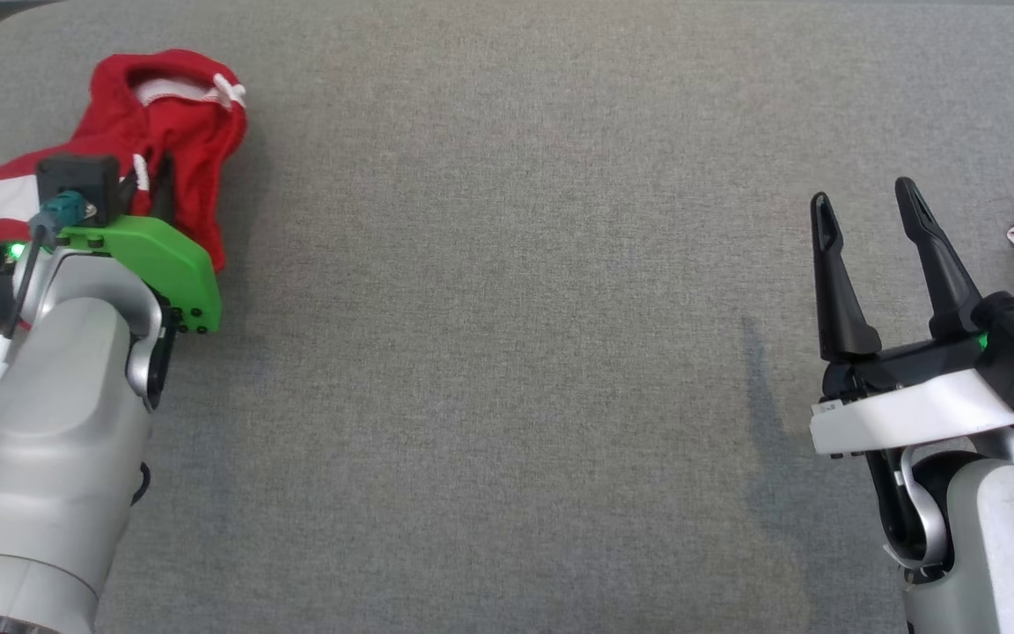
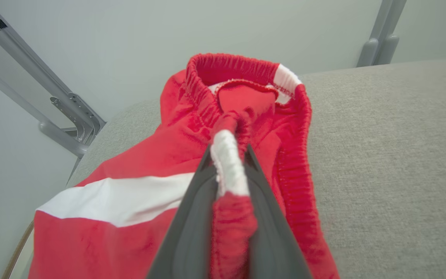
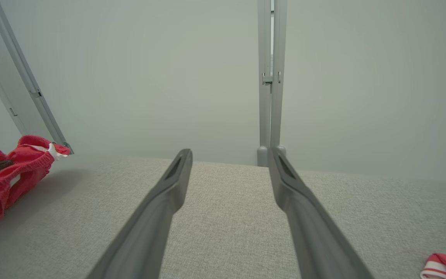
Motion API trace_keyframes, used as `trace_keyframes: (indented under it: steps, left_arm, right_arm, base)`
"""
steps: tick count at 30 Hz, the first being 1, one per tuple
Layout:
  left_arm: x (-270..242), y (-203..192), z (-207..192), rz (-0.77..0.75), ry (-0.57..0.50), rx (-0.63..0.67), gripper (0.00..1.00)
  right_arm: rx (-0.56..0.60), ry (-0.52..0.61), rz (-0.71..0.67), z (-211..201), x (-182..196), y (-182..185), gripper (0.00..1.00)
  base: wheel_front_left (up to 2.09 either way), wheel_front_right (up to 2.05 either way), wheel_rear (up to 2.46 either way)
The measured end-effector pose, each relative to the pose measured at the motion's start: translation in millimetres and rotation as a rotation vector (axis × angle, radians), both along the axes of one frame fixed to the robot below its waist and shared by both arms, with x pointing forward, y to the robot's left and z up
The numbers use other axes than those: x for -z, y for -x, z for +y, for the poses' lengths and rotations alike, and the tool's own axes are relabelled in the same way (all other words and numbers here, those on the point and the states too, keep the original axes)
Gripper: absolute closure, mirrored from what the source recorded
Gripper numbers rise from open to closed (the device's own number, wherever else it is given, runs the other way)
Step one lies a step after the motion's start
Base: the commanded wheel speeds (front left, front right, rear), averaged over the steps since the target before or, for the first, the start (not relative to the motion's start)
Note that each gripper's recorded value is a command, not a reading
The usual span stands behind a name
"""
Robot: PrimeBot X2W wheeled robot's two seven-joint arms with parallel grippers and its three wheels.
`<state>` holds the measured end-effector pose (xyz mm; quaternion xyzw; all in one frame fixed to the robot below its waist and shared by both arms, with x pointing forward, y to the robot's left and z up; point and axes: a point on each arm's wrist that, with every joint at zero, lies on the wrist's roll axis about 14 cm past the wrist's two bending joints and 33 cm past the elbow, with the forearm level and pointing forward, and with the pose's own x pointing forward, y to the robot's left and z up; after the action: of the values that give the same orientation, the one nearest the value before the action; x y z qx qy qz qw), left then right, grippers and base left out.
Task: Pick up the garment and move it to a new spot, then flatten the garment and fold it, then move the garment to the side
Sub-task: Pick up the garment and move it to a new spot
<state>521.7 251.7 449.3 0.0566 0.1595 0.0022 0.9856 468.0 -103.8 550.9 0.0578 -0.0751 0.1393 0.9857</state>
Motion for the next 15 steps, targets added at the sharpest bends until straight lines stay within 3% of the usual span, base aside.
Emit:
trace_keyframes:
  steps: [6, 15]
  left_arm:
    - [-18, 9, -62, -0.066, 0.070, 0.134, 1.00]
    - [-13, 53, -198, -0.013, 0.343, 0.339, 1.00]
  right_arm:
    - [0.028, -0.002, -0.018, -11, -11, 15, 0.00]
    - [0.092, 0.000, -0.026, -36, -20, 35, 0.00]
  base:
    - [0.00, 0.00, 0.00]
    - [0.00, 0.00, 0.00]
